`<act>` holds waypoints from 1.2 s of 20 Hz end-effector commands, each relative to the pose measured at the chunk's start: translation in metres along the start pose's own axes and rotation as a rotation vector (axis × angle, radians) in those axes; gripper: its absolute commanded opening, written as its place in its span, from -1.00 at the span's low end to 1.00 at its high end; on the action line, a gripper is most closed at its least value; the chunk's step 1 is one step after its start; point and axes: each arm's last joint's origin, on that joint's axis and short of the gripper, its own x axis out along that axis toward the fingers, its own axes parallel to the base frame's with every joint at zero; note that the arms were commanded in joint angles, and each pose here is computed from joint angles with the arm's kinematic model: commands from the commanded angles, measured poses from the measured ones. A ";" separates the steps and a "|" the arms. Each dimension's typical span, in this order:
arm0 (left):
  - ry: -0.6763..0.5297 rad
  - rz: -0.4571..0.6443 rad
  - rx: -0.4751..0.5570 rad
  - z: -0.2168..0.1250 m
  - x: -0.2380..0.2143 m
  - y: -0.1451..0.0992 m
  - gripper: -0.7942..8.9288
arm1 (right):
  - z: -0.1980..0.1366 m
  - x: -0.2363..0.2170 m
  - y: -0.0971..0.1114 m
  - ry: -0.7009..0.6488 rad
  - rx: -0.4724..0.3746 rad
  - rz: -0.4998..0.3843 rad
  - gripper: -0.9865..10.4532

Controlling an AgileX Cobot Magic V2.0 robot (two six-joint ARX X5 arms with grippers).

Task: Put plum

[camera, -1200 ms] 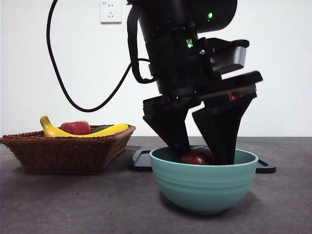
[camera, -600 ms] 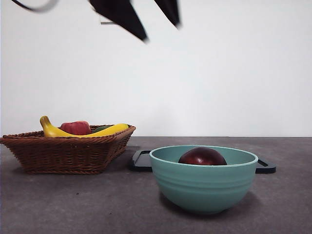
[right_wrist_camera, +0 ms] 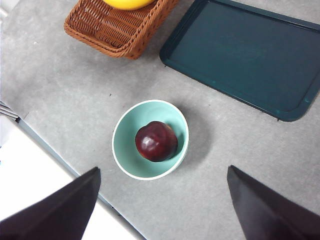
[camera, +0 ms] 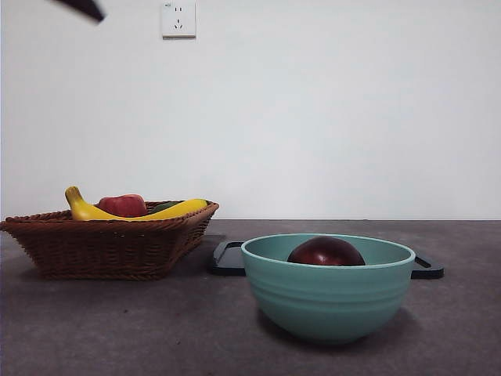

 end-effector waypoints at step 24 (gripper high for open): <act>0.109 -0.273 -0.044 -0.042 0.016 -0.003 -0.07 | -0.040 0.109 -0.022 0.116 0.149 0.016 -0.20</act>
